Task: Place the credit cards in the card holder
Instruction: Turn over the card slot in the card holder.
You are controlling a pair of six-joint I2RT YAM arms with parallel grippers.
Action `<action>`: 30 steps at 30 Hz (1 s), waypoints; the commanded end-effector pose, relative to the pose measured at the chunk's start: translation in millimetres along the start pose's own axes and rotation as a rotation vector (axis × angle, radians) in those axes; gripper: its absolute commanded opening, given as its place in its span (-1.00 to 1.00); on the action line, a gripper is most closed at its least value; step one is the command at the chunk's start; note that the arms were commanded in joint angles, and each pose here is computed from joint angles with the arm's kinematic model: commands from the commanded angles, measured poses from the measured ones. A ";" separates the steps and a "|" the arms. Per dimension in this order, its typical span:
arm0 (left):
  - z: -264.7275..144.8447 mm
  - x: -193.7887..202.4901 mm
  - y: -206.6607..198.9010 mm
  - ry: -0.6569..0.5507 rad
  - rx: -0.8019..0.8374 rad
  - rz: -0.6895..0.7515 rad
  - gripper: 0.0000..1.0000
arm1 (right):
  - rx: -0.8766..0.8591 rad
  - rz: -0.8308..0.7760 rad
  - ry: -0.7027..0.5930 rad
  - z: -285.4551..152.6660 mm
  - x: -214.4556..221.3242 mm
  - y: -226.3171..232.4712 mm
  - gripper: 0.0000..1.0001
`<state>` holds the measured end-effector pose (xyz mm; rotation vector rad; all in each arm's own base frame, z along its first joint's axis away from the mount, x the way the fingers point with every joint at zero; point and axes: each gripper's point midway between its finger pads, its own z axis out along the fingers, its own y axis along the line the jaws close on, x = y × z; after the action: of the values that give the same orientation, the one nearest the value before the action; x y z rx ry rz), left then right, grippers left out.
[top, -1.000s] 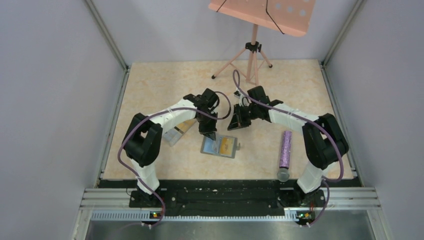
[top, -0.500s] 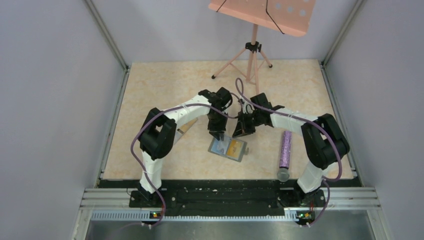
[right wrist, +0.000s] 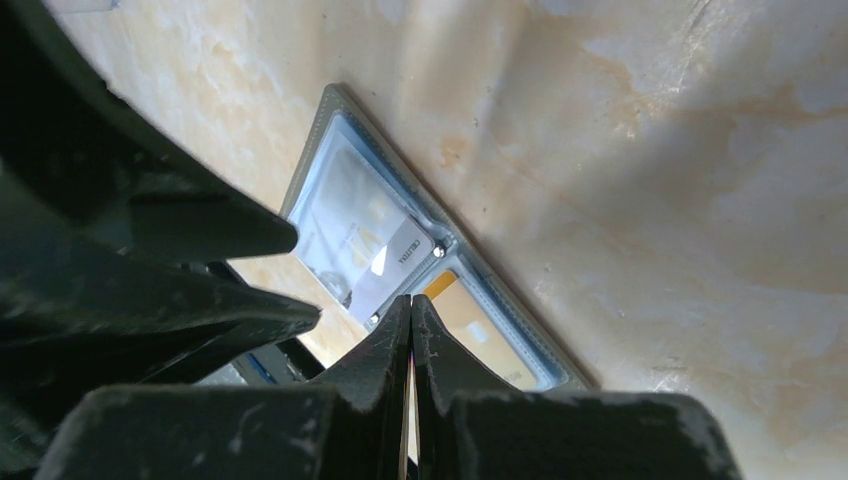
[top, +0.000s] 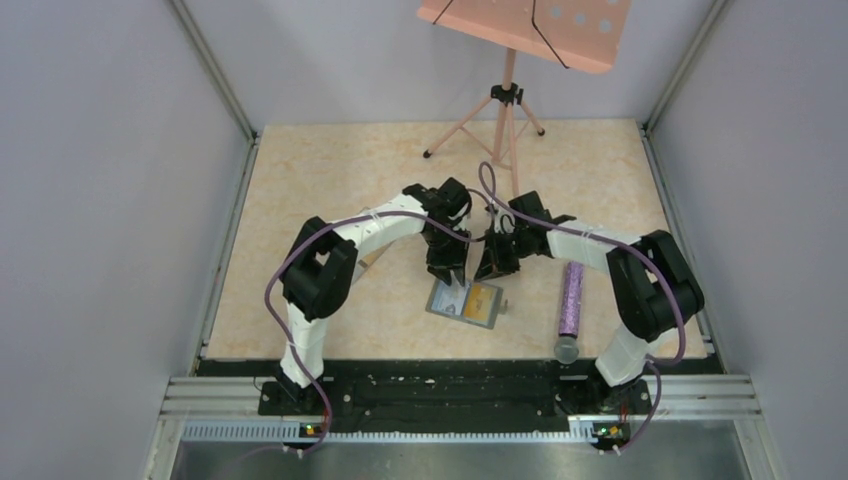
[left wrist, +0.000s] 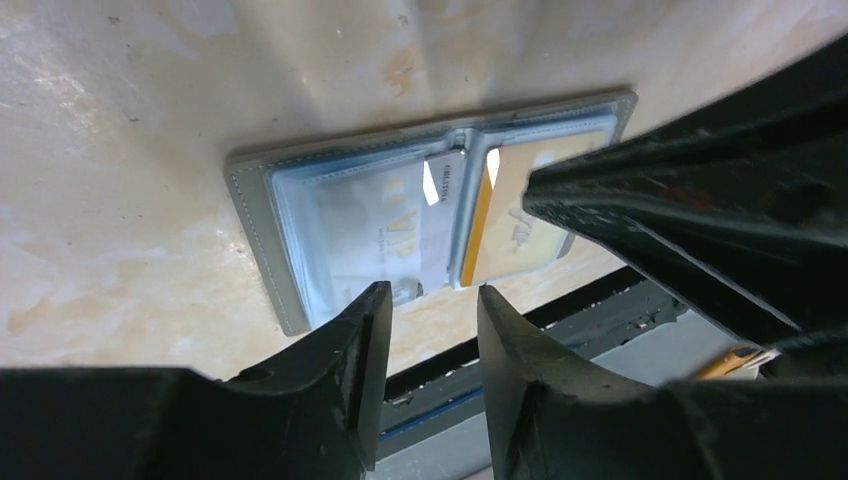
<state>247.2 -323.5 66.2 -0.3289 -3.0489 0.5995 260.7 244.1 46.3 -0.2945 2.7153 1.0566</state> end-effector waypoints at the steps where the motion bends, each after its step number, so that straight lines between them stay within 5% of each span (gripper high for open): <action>1: -5.0 -3.9 9.0 -0.041 0.054 -0.032 -0.12 | -0.035 -0.062 -0.034 -14.2 -7.1 13.6 -1.00; 10: -7.7 -9.1 35.8 -0.100 0.244 -0.165 -0.07 | -0.055 -0.069 0.065 9.3 17.7 15.6 -1.00; 30: 10.3 -9.7 23.0 -0.057 0.229 -0.141 -0.15 | 0.045 -0.137 0.170 38.5 35.1 4.3 -1.00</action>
<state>254.5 -294.4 36.8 -0.0345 -2.9581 0.9156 224.3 265.2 18.1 -0.5427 2.8207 1.0178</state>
